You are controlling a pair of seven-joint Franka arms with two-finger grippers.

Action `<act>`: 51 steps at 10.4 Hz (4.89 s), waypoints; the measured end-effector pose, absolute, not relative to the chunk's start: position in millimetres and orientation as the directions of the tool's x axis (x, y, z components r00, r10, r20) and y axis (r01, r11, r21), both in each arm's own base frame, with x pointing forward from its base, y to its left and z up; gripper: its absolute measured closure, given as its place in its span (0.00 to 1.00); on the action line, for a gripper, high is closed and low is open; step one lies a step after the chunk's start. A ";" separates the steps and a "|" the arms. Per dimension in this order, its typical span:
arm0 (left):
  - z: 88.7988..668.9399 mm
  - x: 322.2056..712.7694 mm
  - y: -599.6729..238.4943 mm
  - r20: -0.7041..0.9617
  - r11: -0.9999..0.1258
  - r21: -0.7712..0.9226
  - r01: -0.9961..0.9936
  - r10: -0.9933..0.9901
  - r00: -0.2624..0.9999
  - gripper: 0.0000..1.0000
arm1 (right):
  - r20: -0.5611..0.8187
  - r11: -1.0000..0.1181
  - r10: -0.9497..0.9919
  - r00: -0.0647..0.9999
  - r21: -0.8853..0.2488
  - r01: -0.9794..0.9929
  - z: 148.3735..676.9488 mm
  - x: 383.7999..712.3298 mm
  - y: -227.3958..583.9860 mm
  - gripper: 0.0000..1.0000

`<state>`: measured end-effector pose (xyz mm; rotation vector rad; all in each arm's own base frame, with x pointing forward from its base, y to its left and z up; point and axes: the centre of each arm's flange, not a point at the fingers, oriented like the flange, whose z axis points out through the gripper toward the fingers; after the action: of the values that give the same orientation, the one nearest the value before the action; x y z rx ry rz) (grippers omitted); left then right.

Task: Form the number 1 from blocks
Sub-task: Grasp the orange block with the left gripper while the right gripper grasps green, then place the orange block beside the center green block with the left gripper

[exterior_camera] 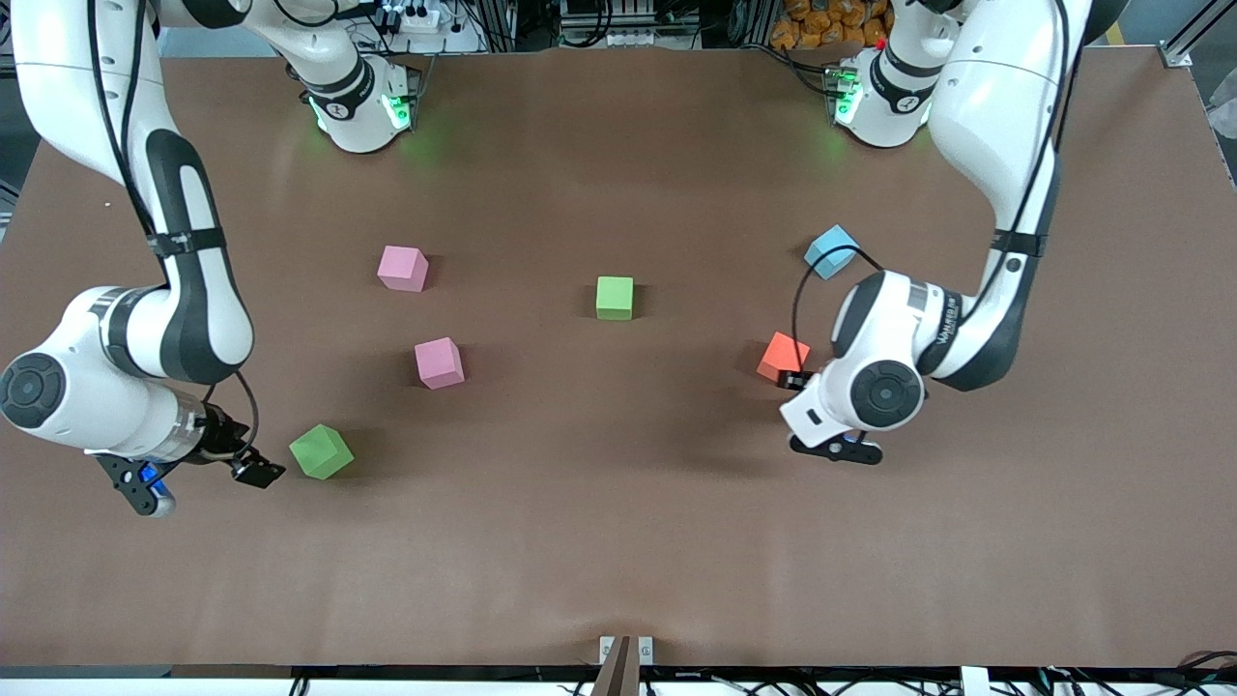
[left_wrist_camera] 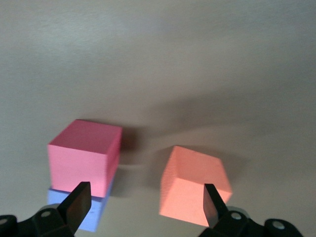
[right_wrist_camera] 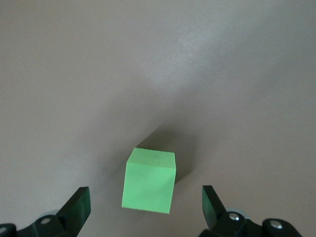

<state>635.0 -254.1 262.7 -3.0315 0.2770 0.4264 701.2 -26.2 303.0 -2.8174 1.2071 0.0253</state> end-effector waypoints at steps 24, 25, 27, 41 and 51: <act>190.2 567.5 -283.2 -0.250 -0.911 -0.044 -0.410 -0.388 0.887 0.11 | -0.091 -0.711 -0.700 0.708 0.001 -0.703 210.6 685.2 5.9 0.00; 190.1 570.2 -277.8 -0.250 -0.915 -0.045 -0.402 -0.379 0.891 0.26 | -0.087 -0.710 -0.702 0.707 0.000 -0.705 209.4 684.7 4.3 0.00; 190.7 574.0 -270.2 -0.250 -0.920 -0.046 -0.390 -0.367 0.896 0.35 | -0.083 -0.708 -0.704 0.705 0.001 -0.707 207.9 684.2 1.8 0.00; 290.6 346.6 -525.0 -0.306 -0.995 -0.086 -0.053 -0.024 0.952 0.36 | -0.063 -0.679 -0.731 0.680 -0.031 -0.733 200.1 688.2 -7.4 0.39; 218.2 350.5 -543.9 -0.283 -0.999 -0.002 -0.032 -0.030 0.959 0.36 | 0.038 -0.871 -0.479 0.877 -0.142 -0.470 325.2 694.8 26.5 0.39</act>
<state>350.5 -543.9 218.2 -3.1018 0.0497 0.4488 694.8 26.5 325.2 -2.9179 0.7407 -0.1084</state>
